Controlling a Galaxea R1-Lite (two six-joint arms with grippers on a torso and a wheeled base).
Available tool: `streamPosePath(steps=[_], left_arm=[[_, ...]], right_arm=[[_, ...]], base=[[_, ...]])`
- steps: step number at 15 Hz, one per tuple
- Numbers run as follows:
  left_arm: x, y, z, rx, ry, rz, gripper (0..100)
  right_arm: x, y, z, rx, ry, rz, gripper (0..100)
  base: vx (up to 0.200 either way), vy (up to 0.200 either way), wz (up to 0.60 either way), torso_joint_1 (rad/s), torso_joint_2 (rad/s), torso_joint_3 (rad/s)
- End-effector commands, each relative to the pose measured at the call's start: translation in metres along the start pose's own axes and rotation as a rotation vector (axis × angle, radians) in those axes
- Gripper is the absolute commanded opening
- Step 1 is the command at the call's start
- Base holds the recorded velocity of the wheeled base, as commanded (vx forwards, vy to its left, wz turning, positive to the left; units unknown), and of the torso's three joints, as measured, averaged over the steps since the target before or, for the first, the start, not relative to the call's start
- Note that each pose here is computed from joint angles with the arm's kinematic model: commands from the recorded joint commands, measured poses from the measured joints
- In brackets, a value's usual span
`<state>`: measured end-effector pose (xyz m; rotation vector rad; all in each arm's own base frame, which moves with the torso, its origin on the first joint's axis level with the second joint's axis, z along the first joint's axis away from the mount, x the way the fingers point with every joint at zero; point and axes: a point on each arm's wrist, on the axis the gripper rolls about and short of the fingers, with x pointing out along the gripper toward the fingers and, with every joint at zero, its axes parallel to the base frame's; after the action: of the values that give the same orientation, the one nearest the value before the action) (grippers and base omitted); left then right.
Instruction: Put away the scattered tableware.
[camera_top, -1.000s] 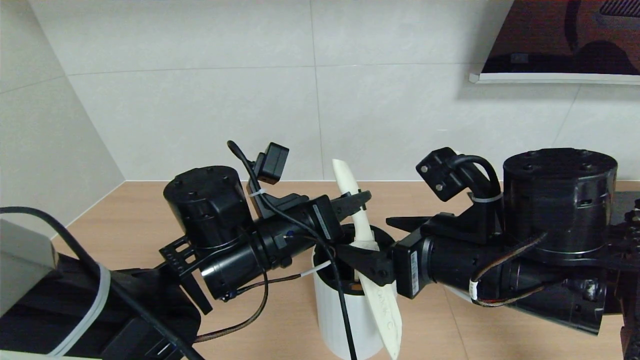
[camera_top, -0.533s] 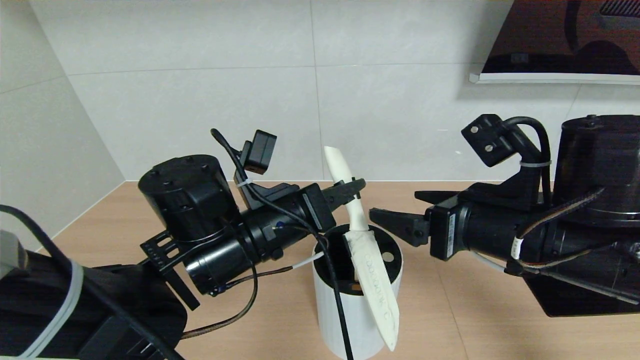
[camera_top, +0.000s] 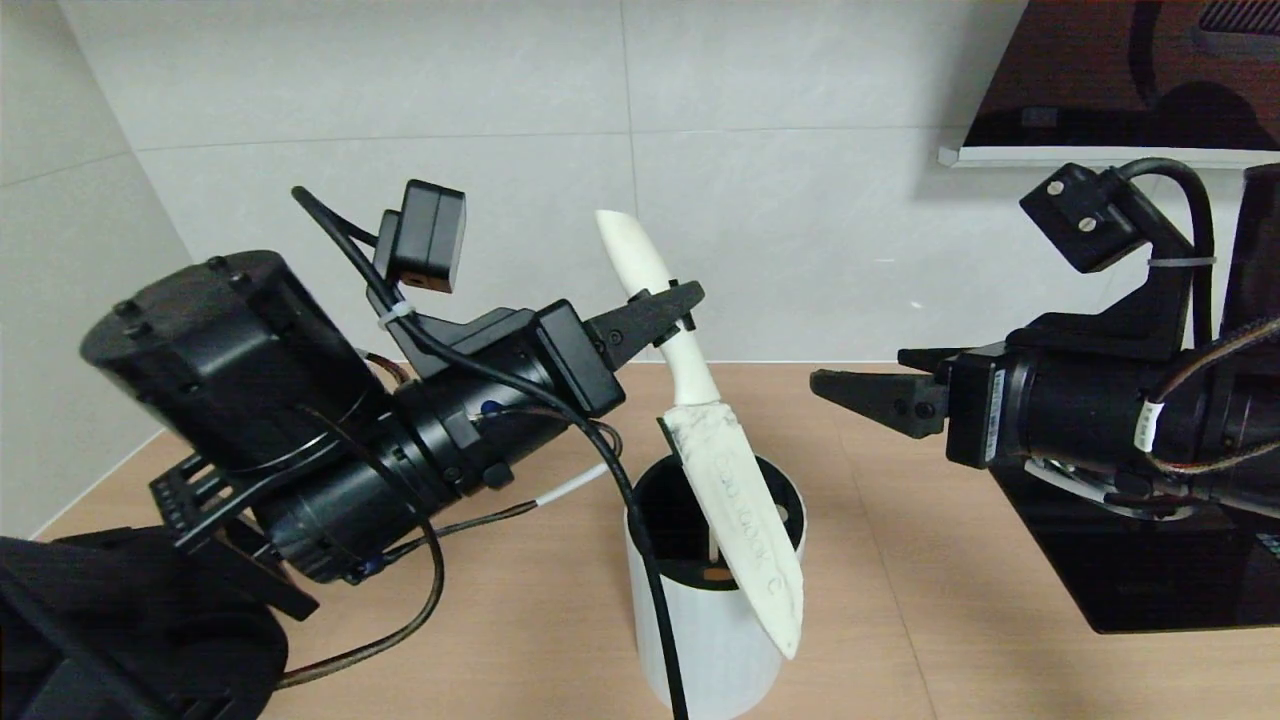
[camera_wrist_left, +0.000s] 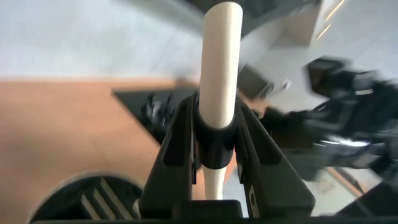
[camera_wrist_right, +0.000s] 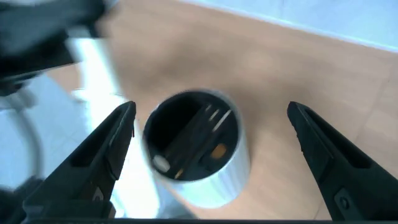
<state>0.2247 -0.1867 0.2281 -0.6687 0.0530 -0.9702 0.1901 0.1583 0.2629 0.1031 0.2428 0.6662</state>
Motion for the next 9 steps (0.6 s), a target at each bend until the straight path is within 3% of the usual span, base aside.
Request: streamPosePath(steps=[1, 3, 4, 6, 7, 8, 9], left_arm=[[-0.010, -0.017, 0.018, 0.019, -0.031, -0.026, 0], [-0.013, -0.026, 0.028, 0.034, -0.001, 0.008, 0], [-0.015, -0.033, 0.038, 0.043, 0.018, 0.073, 0], [-0.005, -0.041, 0.055, 0.065, -0.070, 0.223, 0], [-0.002, -0.042, 0.058, 0.129, -0.089, 0.326, 0], [-0.001, -0.044, 0.057, 0.158, -0.099, 0.367, 0], [-0.001, -0.044, 0.057, 0.158, -0.099, 0.367, 0]], right_arm=[[-0.002, -0.002, 0.002, 0.002, -0.008, -0.006, 100], [-0.001, -0.003, 0.001, 0.003, -0.004, -0.013, 100], [0.000, -0.004, 0.001, 0.004, -0.002, -0.016, 100], [0.001, -0.004, 0.000, 0.004, 0.001, -0.017, 100], [0.001, -0.004, 0.000, 0.004, 0.001, -0.017, 100], [0.001, -0.004, -0.001, 0.004, 0.004, -0.017, 100], [0.001, -0.004, -0.001, 0.004, 0.004, -0.017, 100]], base=[[0.000, 0.000, 0.00, 0.000, 0.00, 0.000], [0.000, 0.000, 0.00, 0.000, 0.00, 0.000], [0.000, 0.000, 0.00, 0.000, 0.00, 0.000], [0.000, 0.000, 0.00, 0.000, 0.00, 0.000], [0.000, 0.000, 0.00, 0.000, 0.00, 0.000], [0.000, 0.000, 0.00, 0.000, 0.00, 0.000], [0.000, 0.000, 0.00, 0.000, 0.00, 0.000]])
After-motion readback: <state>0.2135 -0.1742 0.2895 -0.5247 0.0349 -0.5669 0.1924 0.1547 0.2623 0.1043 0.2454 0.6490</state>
